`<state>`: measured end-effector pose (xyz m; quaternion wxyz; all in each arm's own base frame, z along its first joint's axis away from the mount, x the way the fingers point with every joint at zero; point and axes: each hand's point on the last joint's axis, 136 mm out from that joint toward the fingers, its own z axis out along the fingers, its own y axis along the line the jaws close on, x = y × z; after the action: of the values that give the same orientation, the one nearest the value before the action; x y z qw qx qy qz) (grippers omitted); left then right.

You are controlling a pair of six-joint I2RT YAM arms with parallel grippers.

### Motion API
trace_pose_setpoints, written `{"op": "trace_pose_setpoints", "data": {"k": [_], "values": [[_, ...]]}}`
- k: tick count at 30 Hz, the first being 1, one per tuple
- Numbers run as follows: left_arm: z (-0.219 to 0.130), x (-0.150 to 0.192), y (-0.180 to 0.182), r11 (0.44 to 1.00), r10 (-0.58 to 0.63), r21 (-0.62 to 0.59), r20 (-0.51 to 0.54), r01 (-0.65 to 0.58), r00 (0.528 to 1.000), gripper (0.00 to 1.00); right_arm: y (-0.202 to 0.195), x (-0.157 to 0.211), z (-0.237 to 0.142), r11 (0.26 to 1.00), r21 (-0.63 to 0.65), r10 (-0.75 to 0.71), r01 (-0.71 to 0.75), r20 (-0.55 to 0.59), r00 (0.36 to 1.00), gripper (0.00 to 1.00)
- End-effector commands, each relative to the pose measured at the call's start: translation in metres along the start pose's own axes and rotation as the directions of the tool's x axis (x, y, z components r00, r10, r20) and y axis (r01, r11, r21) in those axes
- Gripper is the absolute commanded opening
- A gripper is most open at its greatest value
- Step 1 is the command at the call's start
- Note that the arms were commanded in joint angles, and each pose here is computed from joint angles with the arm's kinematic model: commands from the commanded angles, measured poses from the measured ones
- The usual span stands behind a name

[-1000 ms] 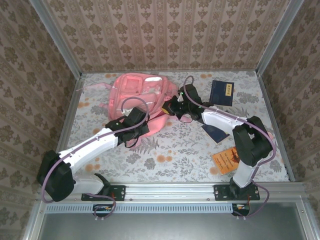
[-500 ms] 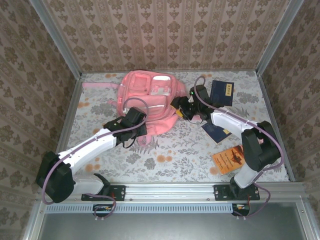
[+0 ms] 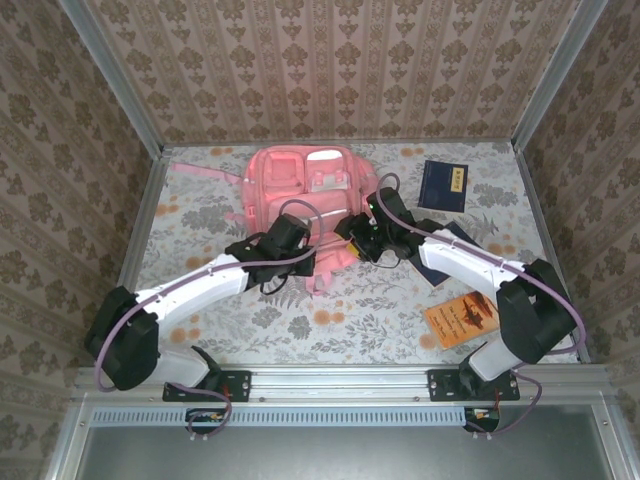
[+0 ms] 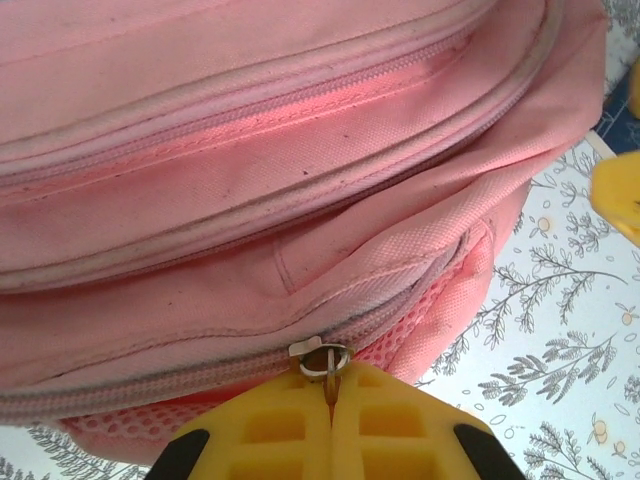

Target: Pack the student bag

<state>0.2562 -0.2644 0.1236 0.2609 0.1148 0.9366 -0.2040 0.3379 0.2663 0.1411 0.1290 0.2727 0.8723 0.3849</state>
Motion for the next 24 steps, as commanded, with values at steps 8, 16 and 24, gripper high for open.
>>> {"op": "trace_pose_setpoints", "data": {"k": [8,16,24], "values": [[-0.011,-0.027,-0.021,0.998,0.059,0.034,0.06,-0.061,0.996,0.0,-0.032,-0.026,0.017,0.986,0.154,0.05,-0.067,0.114,0.992,0.4],[-0.019,-0.018,0.014,0.987,0.049,-0.155,-0.012,-0.051,0.999,0.0,-0.03,-0.048,0.005,0.983,0.185,-0.057,0.024,0.178,0.982,0.0],[-0.032,0.0,0.061,0.962,-0.001,-0.272,-0.089,-0.023,0.996,0.0,-0.024,-0.065,-0.013,0.97,0.162,-0.207,0.182,0.154,0.966,0.0]]}}
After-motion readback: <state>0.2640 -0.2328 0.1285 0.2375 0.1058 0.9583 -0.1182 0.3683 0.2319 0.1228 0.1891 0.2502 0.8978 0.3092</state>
